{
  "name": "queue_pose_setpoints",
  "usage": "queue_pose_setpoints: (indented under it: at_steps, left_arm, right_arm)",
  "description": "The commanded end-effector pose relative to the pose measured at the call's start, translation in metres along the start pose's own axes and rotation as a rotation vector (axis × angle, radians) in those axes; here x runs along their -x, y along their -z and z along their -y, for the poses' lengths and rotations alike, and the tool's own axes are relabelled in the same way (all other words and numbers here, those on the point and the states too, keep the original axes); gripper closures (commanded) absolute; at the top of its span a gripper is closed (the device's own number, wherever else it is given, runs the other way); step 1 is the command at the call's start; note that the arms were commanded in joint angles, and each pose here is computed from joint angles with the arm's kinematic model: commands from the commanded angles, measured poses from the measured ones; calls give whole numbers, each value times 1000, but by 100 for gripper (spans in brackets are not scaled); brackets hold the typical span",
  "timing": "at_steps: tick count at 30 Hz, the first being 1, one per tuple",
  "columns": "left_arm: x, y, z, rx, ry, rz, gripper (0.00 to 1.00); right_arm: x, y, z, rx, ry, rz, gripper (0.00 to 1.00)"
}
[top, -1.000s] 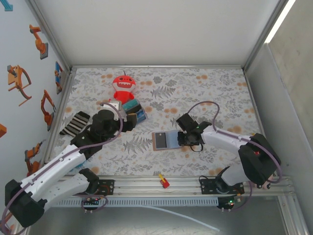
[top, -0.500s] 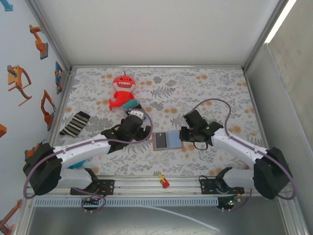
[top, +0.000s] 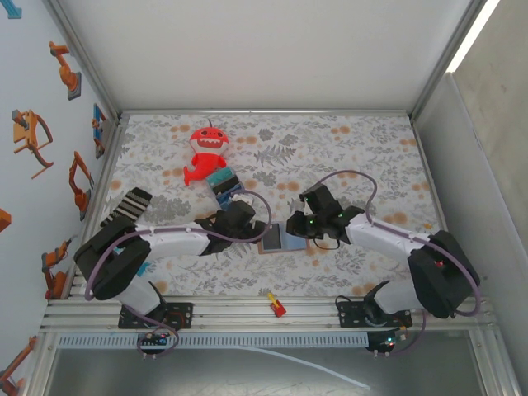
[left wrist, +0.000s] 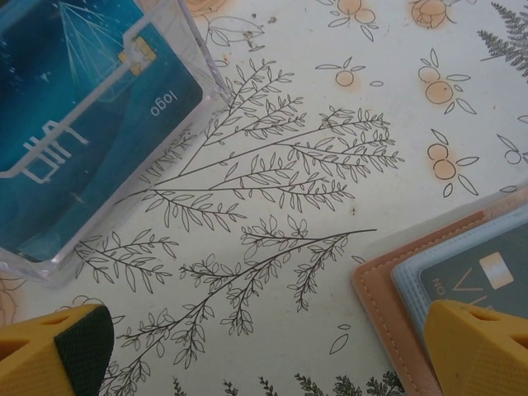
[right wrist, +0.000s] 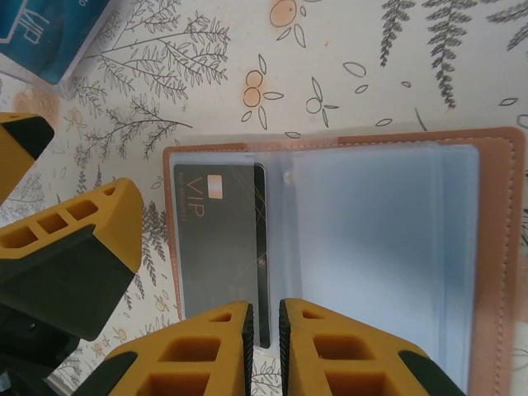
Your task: Take the credit cards out of the card holder
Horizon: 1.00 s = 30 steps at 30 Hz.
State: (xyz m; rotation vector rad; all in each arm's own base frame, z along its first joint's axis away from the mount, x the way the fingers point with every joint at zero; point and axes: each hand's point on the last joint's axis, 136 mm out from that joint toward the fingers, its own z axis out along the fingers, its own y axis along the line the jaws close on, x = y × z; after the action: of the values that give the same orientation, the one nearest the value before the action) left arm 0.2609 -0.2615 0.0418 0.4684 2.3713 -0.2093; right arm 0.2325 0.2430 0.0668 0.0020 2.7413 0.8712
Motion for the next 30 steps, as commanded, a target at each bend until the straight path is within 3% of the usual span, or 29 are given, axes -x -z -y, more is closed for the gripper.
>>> queue_pose_setpoints:
  at_steps: [1, 8, 30]
  left_arm:
    - [-6, -3, 9, -25, -7, -17, 3]
    - [-20, -9, 10, 23, -100, -66, 3]
    - [-22, -7, 4, 76, -133, -81, 3]
  right_arm:
    - [0, -7, -5, 52, -30, -4, 83]
    - [-7, -18, -3, 53, -35, -35, 84]
    - [-17, -42, 2, 64, -51, -89, 84]
